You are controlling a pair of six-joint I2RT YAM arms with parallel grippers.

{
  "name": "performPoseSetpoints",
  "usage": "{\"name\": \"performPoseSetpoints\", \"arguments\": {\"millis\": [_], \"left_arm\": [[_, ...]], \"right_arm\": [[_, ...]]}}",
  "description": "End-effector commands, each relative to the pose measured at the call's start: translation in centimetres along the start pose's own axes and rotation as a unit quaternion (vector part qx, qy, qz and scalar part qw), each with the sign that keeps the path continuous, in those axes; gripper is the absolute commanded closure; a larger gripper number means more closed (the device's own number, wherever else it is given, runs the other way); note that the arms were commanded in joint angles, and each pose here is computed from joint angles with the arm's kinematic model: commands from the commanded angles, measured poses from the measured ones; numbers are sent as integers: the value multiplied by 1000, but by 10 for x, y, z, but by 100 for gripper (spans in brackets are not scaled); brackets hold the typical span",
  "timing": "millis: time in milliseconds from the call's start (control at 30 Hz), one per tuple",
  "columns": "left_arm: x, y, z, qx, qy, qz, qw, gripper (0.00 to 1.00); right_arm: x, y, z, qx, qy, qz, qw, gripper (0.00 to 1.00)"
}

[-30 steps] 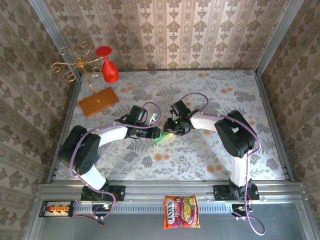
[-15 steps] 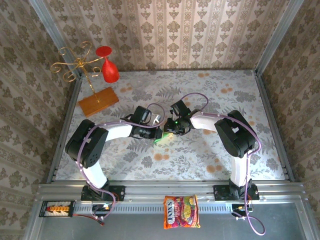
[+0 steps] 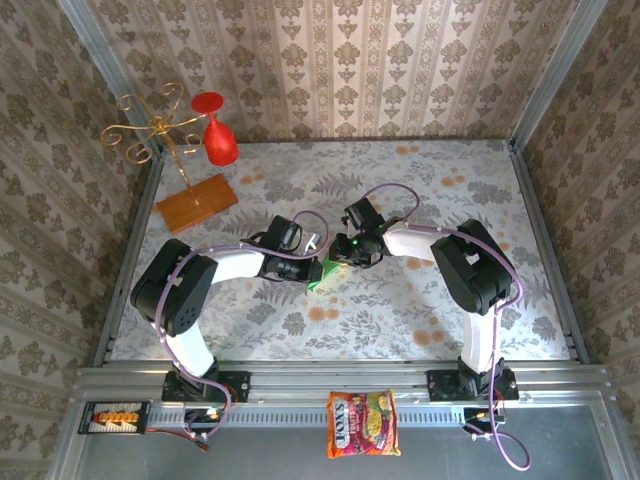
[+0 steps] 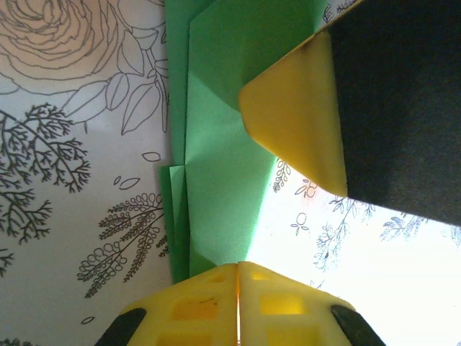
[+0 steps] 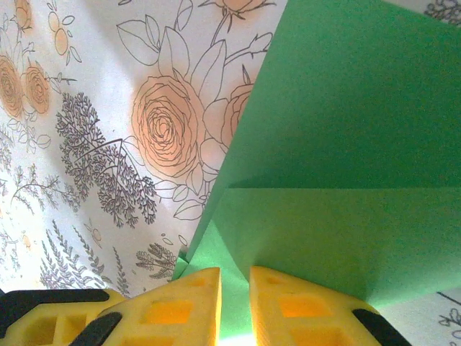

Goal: Fold a paper plane with a square sheet of paper (pick it up from the middle)

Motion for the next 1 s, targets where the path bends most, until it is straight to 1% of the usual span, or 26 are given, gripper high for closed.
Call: {"name": "performPoseSetpoints", "arguments": {"millis": [0,400,967], "left_arm": [[-2,-6,6,10,9,6,1000,92],[-3,-10,10,17,15,11,1000,93],[-2,-10,9,17,14,12,1000,93]], "right_arm": [[10,12,5,12,4,-18,1000,81],[2,17,-5,10,-19,-10,1000,81],[-8,11,-18,3,-45,7,999,82]]}}
Point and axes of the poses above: each hand's point on the last joint's axis, 136 mm out from that joint toward the fingers, its own x axis back along the fingers, its own z axis along the line the jaws close on, y = z × x, the point moved 7 cm from there along x, back along the fingers, and after that the axes turned 8 degrees about x, right-handed, at the moved point
